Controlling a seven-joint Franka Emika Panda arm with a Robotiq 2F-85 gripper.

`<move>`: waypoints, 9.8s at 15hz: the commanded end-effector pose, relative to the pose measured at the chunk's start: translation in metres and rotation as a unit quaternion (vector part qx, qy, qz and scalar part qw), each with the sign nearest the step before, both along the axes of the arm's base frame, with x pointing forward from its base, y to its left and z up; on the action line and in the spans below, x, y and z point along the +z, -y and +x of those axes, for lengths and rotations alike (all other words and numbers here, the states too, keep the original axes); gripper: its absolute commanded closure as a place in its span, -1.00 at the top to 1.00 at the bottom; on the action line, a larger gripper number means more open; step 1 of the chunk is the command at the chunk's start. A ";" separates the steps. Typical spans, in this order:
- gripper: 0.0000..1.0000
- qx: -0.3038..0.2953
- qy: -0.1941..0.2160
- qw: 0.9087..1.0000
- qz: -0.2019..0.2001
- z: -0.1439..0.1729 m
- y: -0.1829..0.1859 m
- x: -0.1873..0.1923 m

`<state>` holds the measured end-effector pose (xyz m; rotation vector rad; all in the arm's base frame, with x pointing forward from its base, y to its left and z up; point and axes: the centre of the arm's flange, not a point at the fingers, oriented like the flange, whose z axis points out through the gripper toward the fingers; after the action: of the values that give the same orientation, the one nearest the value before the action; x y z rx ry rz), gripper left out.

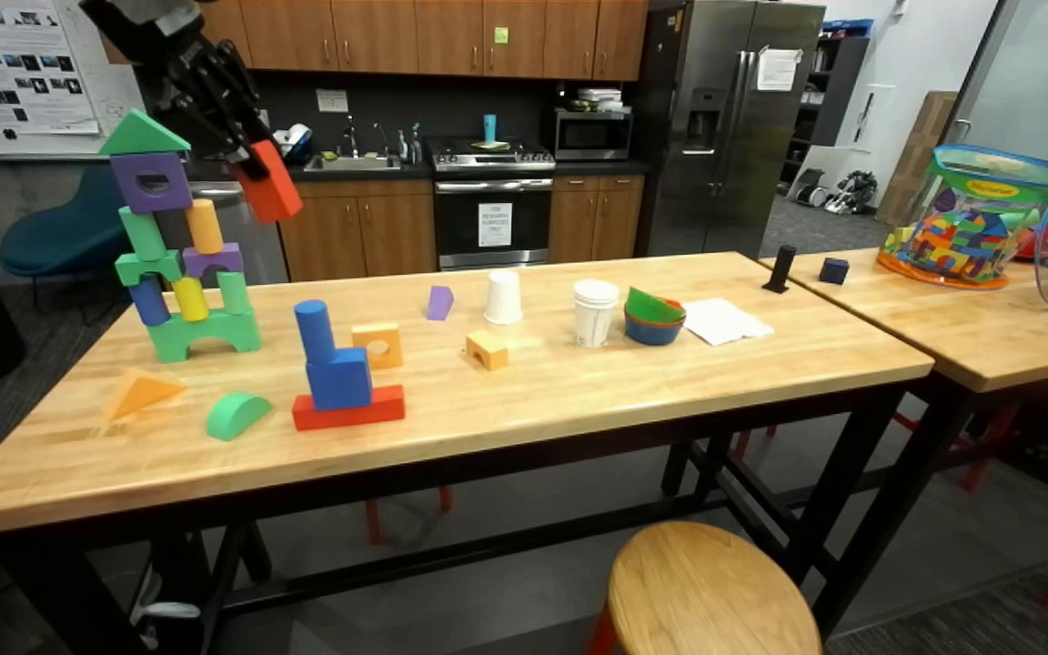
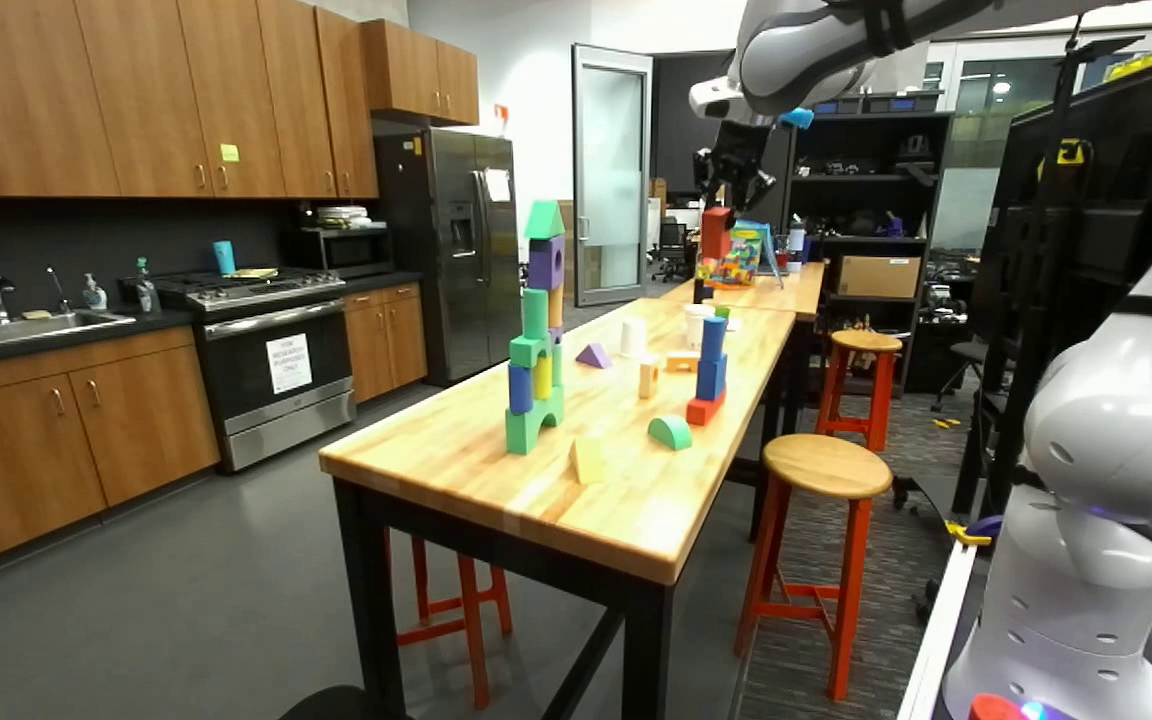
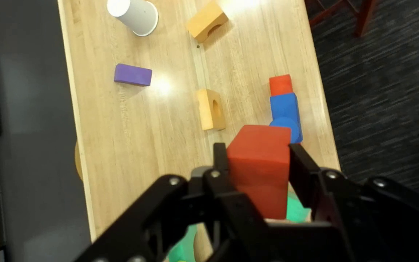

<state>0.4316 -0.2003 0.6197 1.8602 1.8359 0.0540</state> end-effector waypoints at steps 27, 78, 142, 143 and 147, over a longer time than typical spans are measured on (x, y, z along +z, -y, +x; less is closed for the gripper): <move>-0.12 0.042 -0.014 0.999 -0.021 -0.002 0.028 -0.009; -0.62 0.079 -0.044 0.993 0.074 0.042 0.120 -0.050; -0.12 0.004 -0.097 0.991 0.089 0.036 0.134 -0.132; -0.12 0.005 -0.096 0.991 0.088 0.036 0.133 -0.131; -0.12 0.005 -0.097 0.991 0.088 0.035 0.133 -0.132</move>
<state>0.4668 -0.3332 0.4880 2.0382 2.0292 0.0423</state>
